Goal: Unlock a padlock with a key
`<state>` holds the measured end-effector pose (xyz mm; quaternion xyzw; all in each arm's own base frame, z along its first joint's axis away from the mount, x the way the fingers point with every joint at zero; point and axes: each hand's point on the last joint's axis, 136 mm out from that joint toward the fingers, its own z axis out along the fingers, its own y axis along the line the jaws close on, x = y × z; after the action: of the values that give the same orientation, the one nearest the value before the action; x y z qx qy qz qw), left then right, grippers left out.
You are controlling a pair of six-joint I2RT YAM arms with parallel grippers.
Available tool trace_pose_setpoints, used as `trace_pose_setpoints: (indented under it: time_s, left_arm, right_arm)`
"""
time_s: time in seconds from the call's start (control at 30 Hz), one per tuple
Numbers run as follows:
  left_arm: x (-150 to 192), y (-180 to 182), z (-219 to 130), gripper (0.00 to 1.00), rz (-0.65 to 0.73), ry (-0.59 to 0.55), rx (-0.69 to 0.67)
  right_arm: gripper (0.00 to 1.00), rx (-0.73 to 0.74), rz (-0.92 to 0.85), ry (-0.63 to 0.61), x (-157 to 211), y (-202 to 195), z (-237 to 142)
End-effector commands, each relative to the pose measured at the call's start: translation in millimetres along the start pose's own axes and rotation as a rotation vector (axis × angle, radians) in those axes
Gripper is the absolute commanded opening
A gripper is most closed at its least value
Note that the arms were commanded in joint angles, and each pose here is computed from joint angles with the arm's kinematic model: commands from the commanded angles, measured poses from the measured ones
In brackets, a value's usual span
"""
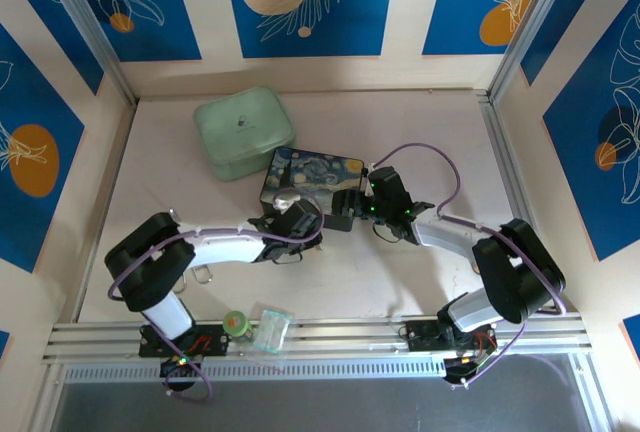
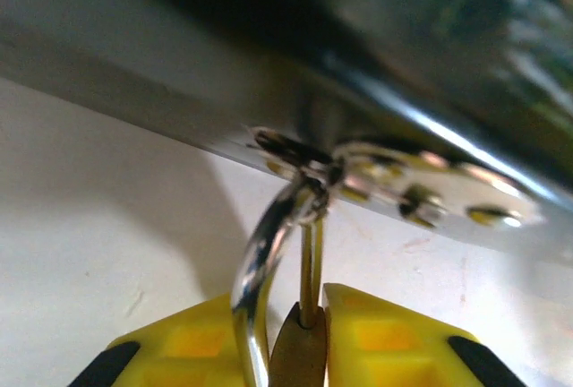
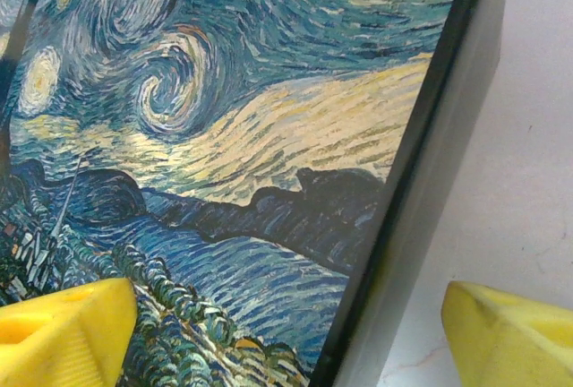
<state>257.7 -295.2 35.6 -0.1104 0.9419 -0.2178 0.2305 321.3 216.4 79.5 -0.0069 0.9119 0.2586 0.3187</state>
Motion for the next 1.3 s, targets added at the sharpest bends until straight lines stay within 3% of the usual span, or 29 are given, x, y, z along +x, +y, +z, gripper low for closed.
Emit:
trace_pose_setpoints:
  time_s: [0.0,0.37,0.6,1.1,1.27]
  left_arm:
    - [16,34,7,0.22,0.092,0.043,-0.159]
    - [20,31,2,0.28,0.209,0.011,-0.266]
    - [20,41,-1,0.15,0.243,0.006,-0.322]
    - [-14,71,-39,0.17,0.434,-0.086,-0.575]
    - [-9,74,-33,0.17,0.444,-0.047,-0.567]
  right_arm:
    - [0.88,0.069,0.022,0.08,22,-21,7]
    - [0.89,0.069,0.057,0.095,27,-28,8]
    - [0.89,0.072,0.068,0.094,26,-32,7]
    - [0.89,0.077,0.086,0.098,29,-35,4]
    - [0.89,0.075,0.088,0.1,30,-35,4]
